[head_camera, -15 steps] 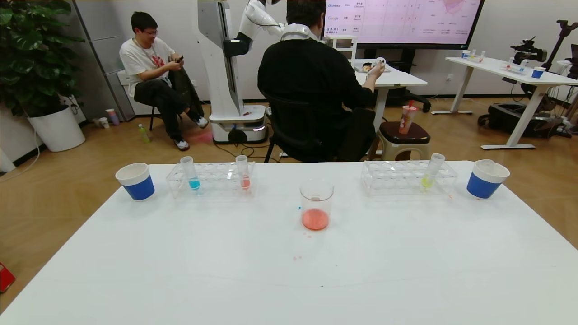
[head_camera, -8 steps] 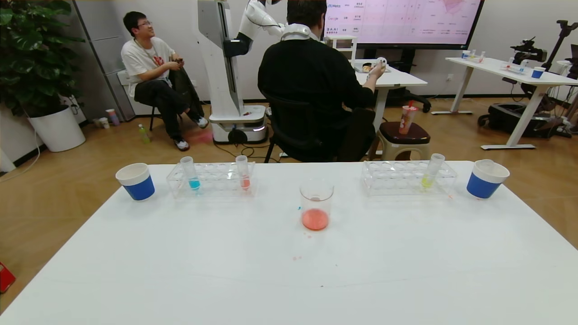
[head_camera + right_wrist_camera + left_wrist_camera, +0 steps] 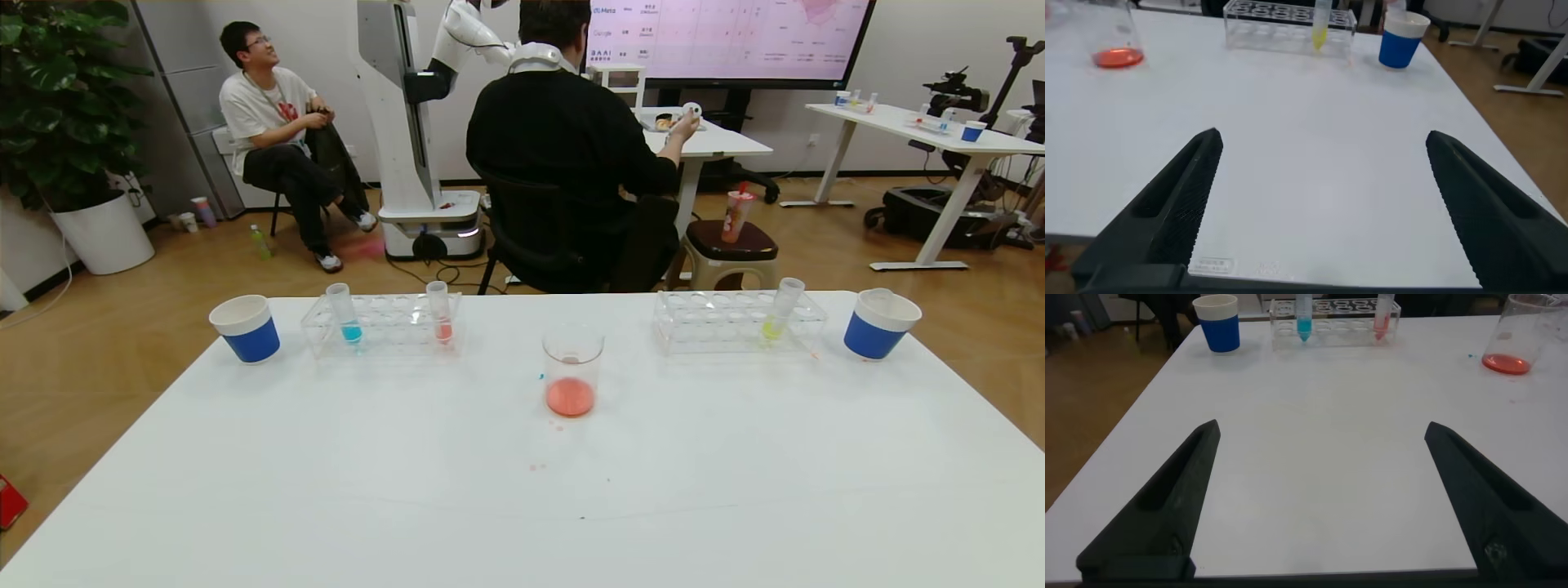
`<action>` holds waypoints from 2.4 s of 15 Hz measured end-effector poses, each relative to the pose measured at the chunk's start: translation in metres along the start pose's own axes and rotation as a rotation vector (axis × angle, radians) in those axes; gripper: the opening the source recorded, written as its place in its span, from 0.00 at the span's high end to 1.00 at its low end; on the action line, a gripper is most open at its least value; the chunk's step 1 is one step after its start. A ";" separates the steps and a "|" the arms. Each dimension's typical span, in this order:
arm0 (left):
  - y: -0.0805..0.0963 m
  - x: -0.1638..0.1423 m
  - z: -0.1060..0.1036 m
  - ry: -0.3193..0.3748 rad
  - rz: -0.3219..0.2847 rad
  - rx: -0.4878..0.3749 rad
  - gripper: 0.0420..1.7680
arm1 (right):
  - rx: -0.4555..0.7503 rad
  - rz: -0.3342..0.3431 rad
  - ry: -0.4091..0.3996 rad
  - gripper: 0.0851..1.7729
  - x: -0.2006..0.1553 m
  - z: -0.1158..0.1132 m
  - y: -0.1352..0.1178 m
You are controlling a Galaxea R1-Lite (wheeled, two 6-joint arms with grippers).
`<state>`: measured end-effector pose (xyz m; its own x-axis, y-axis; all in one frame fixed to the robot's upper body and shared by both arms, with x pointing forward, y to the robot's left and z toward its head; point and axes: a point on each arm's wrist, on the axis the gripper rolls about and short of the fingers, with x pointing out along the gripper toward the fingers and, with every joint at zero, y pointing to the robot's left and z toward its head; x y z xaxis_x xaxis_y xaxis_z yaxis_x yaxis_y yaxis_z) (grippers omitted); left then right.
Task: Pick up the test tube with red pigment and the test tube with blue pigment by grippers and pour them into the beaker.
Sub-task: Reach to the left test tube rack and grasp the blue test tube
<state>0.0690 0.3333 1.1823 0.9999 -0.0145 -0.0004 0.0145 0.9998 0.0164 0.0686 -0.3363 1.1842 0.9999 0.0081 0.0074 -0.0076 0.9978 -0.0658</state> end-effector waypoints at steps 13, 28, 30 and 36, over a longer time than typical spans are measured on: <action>0.000 0.000 0.000 0.000 0.000 0.002 0.01 | 0.052 -0.012 0.005 0.02 0.000 -0.001 0.000; 0.003 0.103 0.155 -0.050 -0.009 0.008 0.01 | 0.051 -0.011 0.004 0.02 0.000 -0.001 0.000; 0.004 0.144 0.155 -0.018 -0.005 0.006 0.01 | 0.051 -0.011 0.005 0.02 0.000 -0.001 0.000; 0.007 0.241 0.125 0.066 0.007 0.000 0.01 | 0.051 -0.011 0.004 0.02 0.000 -0.001 0.000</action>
<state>0.3103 0.3347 1.3077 0.9978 -0.0062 -0.0661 0.0073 0.9998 0.0168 0.0691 -0.3366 1.1828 1.0000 -0.0032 0.0036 0.0032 0.9999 -0.0147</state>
